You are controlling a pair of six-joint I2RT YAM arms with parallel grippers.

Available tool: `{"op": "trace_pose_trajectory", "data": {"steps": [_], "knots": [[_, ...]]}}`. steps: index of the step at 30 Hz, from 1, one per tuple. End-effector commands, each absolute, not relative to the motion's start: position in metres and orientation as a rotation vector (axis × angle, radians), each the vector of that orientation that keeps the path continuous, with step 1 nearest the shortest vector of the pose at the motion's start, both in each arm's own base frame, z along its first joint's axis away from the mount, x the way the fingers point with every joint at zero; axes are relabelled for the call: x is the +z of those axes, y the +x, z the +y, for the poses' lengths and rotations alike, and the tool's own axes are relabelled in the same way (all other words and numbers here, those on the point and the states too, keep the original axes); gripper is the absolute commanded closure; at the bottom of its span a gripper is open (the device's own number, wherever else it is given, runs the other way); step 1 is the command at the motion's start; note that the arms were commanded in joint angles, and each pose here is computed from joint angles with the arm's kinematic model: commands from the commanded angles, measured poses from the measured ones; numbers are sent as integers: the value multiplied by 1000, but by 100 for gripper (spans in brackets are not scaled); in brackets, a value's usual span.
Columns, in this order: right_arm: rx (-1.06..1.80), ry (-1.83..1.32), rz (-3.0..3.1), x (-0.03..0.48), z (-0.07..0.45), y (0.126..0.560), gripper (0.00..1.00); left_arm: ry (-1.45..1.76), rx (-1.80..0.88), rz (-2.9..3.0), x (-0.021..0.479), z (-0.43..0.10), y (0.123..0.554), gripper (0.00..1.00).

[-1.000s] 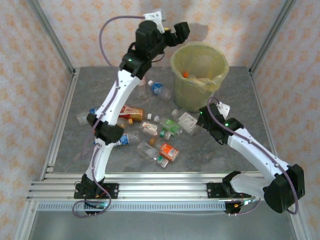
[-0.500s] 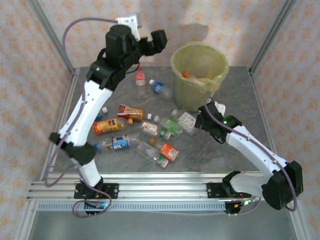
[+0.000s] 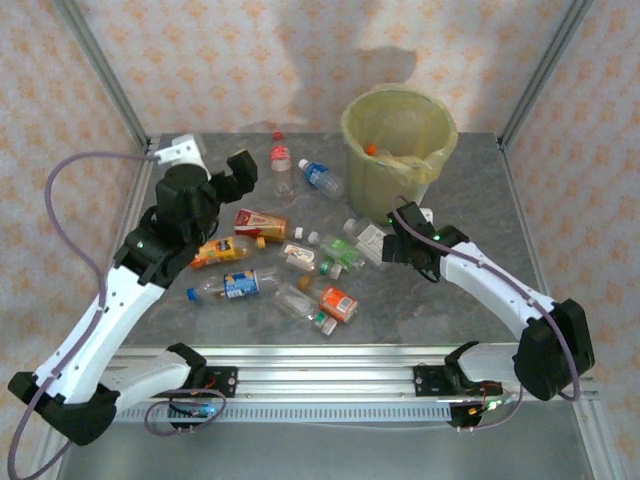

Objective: Put the plastic bottles in the bin

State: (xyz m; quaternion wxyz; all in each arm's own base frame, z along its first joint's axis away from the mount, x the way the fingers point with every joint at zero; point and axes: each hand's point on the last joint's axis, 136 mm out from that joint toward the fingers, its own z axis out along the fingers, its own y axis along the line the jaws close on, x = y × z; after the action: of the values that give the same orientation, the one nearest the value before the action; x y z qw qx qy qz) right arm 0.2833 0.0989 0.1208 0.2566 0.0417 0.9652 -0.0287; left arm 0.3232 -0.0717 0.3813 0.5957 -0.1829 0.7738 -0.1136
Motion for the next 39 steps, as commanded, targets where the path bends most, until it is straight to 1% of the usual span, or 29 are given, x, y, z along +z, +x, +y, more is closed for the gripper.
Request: {"op": "trace_pose_trajectory", "data": {"steps": [1,5,10,14,15,16,22,32,37,39], "knots": [[-86,37,2618,123,104,294,9,-588,-87,1838,340,-33,305,0],[-90,-28,2639,116,110,299,10,-616,-55,1913,298,-28,292,0],[-73,-100,2678,106,121,304,11,-632,-145,2030,245,-44,288,0],[-51,-135,2691,100,129,310,11,-665,-213,2051,223,-53,290,0],[-46,-152,2690,99,131,312,10,-669,-226,2048,220,-54,291,0],[-45,-164,2682,99,133,315,0,-674,-232,2048,216,-55,291,0],[-73,-165,2642,99,133,333,1,-680,-212,2041,215,-52,292,0],[-4,-368,2654,86,150,348,1,-682,-200,2032,218,-50,292,0],[-26,-367,2649,86,141,358,1,-681,-198,2040,216,-51,292,0],[13,-374,2658,84,143,358,1,-683,-200,2039,216,-51,293,0]]}}
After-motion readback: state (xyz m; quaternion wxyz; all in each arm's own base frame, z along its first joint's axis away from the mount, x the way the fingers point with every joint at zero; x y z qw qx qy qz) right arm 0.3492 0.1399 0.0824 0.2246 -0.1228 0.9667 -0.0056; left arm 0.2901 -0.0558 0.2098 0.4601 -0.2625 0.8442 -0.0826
